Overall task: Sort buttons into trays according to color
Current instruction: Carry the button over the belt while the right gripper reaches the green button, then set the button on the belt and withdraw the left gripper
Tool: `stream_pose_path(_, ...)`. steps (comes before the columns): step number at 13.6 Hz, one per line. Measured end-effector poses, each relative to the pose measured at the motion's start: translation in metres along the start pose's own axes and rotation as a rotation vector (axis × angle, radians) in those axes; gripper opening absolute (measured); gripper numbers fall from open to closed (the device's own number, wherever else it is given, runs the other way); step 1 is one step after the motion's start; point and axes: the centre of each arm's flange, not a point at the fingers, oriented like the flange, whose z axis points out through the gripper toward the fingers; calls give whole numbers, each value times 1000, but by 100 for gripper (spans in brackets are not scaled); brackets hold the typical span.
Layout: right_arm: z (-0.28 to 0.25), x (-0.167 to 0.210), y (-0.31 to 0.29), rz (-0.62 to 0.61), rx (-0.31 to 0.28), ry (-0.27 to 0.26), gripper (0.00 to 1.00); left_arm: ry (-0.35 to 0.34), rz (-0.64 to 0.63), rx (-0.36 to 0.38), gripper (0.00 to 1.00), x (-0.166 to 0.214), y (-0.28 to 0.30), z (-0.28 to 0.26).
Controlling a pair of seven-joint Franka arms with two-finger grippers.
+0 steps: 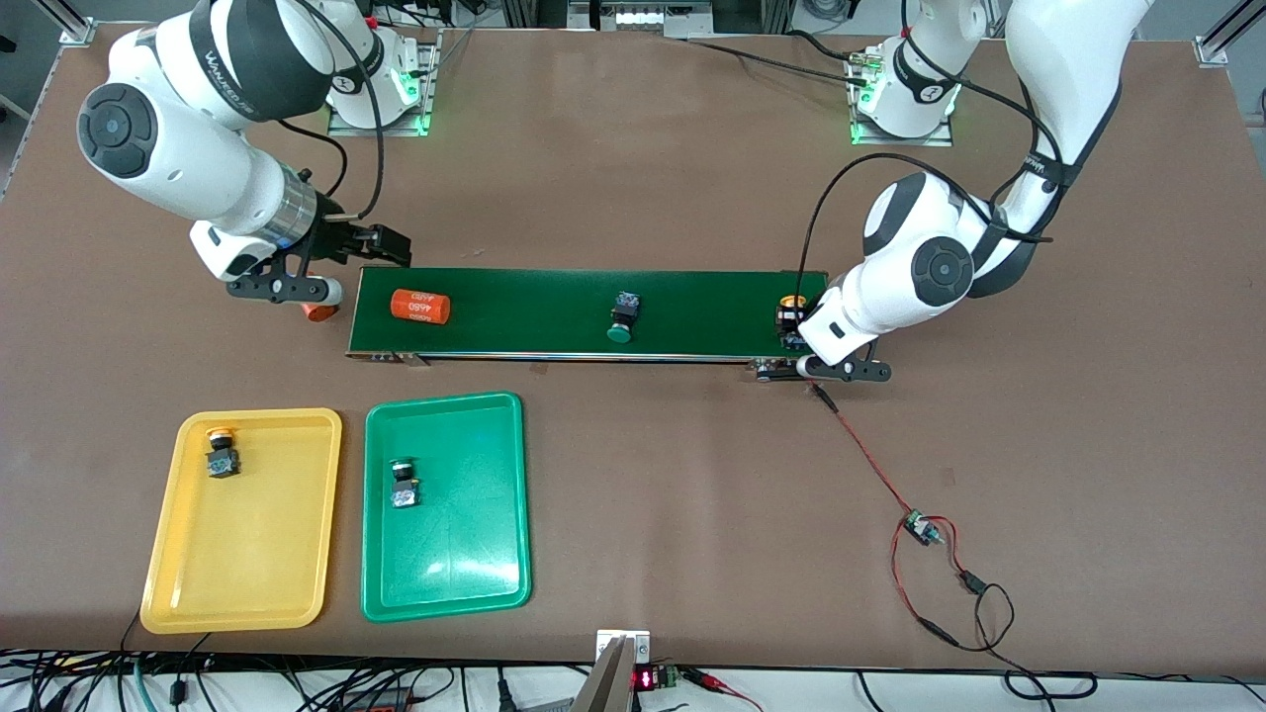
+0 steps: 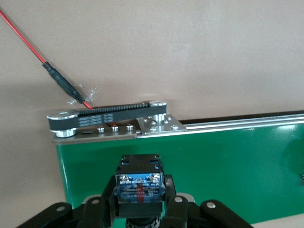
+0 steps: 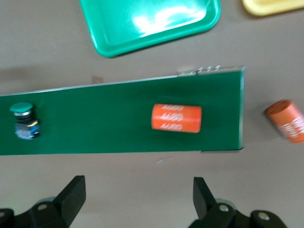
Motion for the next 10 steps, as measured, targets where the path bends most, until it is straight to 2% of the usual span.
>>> stream_pose_path(2, 14, -4, -9, 45, 20, 23, 100, -7, -6, 4, 41, 2, -3, 10)
stream_pose_path(6, 54, -3, -38, 41, 39, 94, 100, -23, -15, 10, 41, 5, -10, 25)
stream_pose_path(7, 67, -1, -47, 55, 46, 112, 100, -23, -15, 10, 45, 5, -10, 26)
stream_pose_path(9, 92, 0, -64, 78, 52, 131, 100, -10, -7, 10, 65, 7, -10, 20)
stream_pose_path(10, 104, 0, -71, 76, 36, 137, 100, 0, 0, 14, 76, 7, -7, 10)
